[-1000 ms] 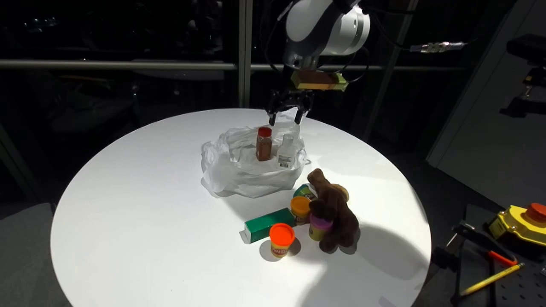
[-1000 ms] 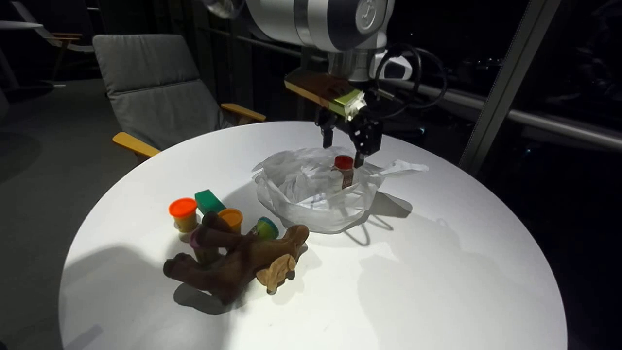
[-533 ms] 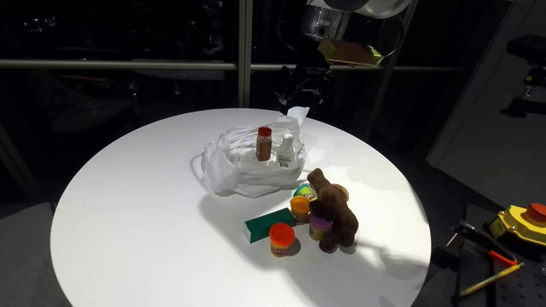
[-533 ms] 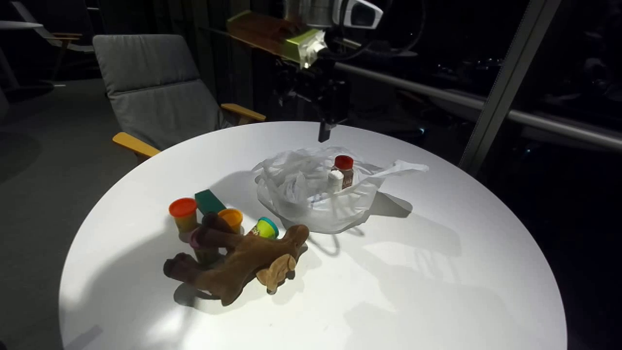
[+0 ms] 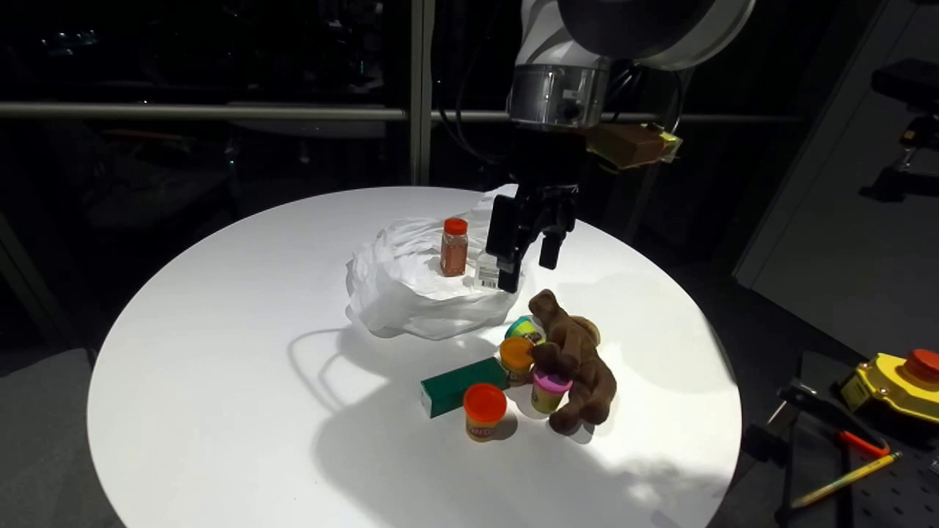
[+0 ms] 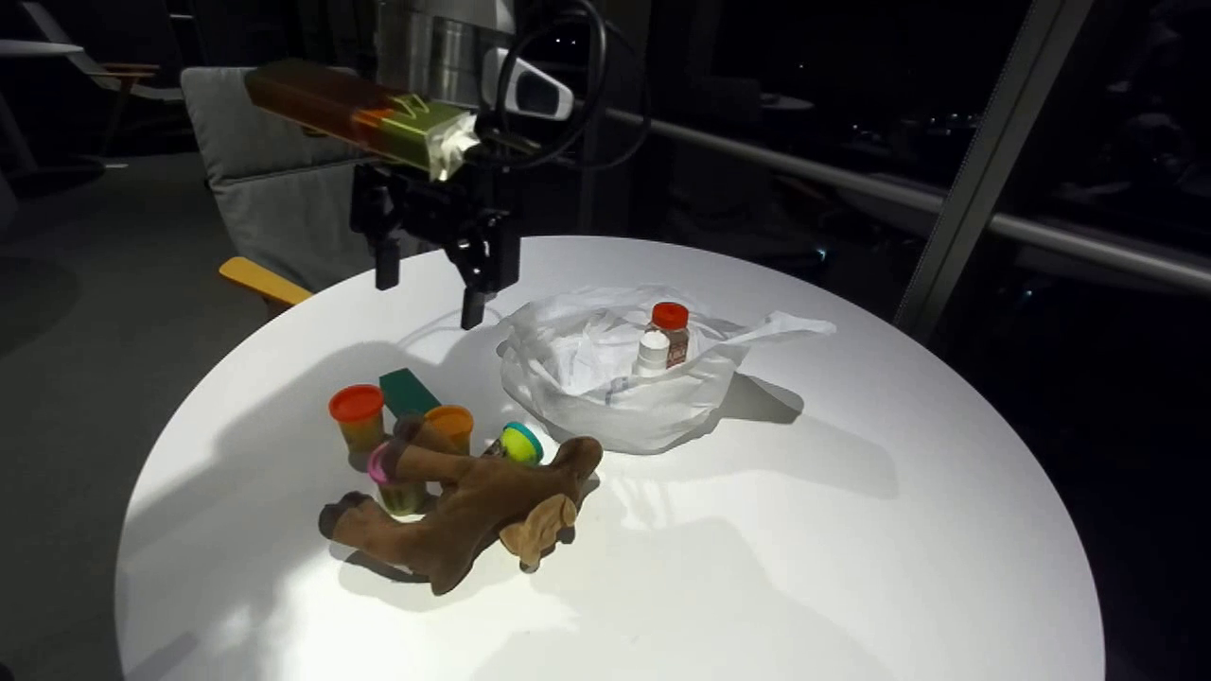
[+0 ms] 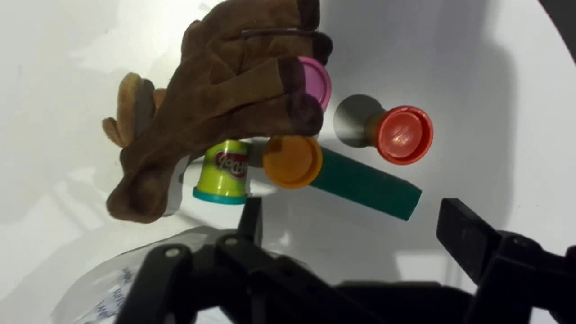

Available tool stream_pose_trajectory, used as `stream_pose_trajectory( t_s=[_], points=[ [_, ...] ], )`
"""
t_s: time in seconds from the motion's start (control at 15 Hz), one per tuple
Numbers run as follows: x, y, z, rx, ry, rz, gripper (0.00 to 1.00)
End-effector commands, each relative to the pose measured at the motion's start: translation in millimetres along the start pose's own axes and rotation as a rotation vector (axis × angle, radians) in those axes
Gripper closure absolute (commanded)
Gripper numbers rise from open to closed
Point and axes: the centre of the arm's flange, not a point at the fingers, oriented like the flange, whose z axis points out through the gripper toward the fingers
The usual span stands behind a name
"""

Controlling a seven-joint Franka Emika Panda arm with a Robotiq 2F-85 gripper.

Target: Put the containers, reindeer toy and green block inside the white plastic bag

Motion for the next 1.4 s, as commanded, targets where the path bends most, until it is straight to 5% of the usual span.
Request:
stream_pose_trajectory(
  t_s=[0.0, 0.73, 1.33],
  points=[
    [-25.0, -30.5, 25.8, 0.035, -0.001, -0.066, 0.0],
    [-42.8, -75.5, 117.8, -0.003, 0.063, -0.194, 0.0],
    [-40.9, -92.9, 144.2, -0.082, 0.117, -0.312, 0.0]
  ],
)
